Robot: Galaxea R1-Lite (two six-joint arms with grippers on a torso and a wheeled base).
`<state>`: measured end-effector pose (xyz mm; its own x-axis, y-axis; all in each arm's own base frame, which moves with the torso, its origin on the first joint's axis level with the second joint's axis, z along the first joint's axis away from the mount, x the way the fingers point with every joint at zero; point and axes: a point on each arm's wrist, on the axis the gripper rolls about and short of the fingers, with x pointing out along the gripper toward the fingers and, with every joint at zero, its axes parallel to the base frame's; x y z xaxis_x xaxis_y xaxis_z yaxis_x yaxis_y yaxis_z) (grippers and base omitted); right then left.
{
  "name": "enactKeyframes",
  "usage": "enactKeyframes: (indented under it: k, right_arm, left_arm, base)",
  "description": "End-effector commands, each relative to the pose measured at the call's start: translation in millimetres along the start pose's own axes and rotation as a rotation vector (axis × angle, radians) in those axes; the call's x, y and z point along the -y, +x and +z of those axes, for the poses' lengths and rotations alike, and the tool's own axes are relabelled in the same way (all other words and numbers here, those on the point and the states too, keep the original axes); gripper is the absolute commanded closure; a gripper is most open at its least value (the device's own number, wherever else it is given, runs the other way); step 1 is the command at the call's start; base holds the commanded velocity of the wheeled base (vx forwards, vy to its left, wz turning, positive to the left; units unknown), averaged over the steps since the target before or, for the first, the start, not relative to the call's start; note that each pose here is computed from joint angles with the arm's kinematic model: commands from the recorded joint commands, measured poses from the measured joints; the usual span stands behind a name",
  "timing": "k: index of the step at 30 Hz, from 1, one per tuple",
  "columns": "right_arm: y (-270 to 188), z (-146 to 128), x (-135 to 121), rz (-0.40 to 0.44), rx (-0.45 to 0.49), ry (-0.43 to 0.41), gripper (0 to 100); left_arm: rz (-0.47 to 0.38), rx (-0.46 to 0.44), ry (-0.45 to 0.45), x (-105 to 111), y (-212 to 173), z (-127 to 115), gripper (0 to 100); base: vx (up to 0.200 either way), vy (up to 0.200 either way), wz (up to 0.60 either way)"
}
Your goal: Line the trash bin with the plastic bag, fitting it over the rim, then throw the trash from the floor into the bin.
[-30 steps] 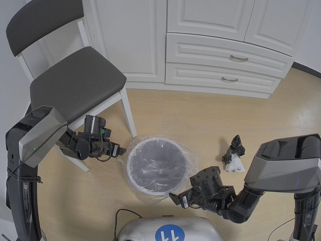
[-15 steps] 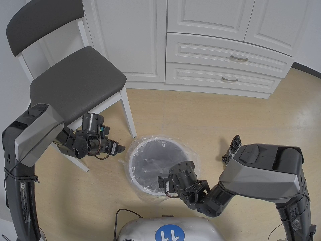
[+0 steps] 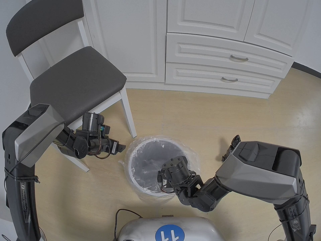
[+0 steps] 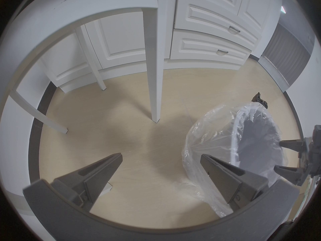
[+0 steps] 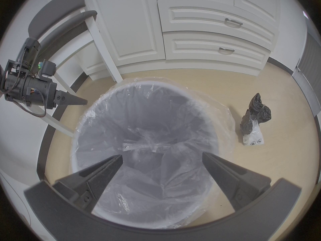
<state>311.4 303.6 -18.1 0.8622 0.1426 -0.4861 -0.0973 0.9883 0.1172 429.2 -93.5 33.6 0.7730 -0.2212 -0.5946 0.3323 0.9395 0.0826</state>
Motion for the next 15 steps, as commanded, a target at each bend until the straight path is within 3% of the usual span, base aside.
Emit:
enactKeyframes:
  k: [1, 7, 15]
  right_arm:
    - [-10.6, 5.2, -3.0, 0.011, 0.008, -0.006, 0]
    - [-30.7, 15.9, -1.2, -0.007, -0.037, -0.053, 0]
    - [-6.5, 22.9, 9.9, -0.099, -0.018, -0.033, 0]
  left_arm:
    - [0.002, 0.001, 0.001, -0.1, 0.1, 0.0, 0]
    - [0.002, 0.003, 0.002, -0.1, -0.3, 0.5, 0]
    - [0.004, 0.007, -0.001, -0.3, 0.2, 1.8, 0]
  base:
    - [0.0, 0.0, 0.0]
    - [0.0, 0.0, 0.0]
    - [0.0, 0.0, 0.0]
